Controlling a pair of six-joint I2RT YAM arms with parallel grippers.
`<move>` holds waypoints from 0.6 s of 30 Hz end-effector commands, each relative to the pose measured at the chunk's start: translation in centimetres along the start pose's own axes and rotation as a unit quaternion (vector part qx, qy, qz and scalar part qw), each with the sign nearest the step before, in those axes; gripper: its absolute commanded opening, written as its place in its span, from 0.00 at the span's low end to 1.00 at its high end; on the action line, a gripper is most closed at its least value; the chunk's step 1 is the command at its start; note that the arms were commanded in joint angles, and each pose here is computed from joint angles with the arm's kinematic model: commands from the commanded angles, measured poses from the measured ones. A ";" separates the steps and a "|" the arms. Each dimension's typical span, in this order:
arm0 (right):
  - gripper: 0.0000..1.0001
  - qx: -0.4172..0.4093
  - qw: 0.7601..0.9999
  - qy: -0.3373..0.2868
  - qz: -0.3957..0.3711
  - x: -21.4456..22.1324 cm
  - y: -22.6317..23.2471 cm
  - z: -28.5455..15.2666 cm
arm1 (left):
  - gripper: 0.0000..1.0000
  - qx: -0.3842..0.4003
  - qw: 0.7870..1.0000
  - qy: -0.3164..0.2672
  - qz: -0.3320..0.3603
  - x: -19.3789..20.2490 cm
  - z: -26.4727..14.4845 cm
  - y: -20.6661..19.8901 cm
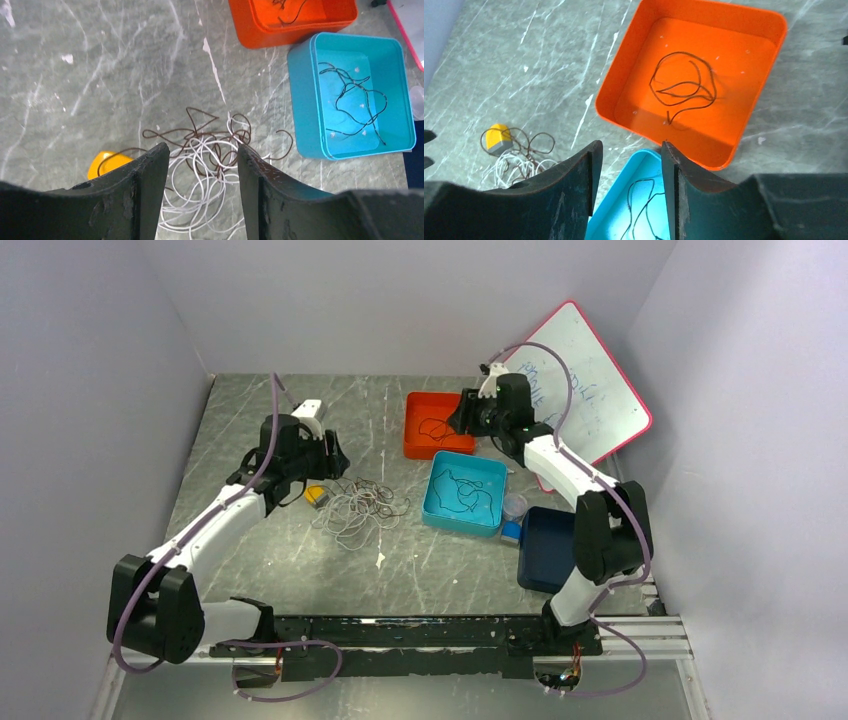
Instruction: Untangle the cables
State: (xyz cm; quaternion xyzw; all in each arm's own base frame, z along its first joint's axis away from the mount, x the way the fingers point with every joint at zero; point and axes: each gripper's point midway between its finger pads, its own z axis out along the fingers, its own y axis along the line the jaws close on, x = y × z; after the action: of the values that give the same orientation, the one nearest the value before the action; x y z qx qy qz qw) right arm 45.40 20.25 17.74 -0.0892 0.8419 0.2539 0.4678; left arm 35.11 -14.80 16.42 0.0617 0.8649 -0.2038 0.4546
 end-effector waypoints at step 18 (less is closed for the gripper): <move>0.48 -0.161 0.979 0.124 0.021 11.9 18.1 3.3 | 0.55 0.007 0.988 0.092 -0.123 8.2 3.1 0.2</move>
State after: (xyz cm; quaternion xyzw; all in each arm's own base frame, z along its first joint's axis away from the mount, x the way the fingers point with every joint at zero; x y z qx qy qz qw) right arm 34.12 36.31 13.16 -0.1841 0.8399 0.3769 0.3443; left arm 32.35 -15.53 7.90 -0.0232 0.9122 -0.2341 0.3355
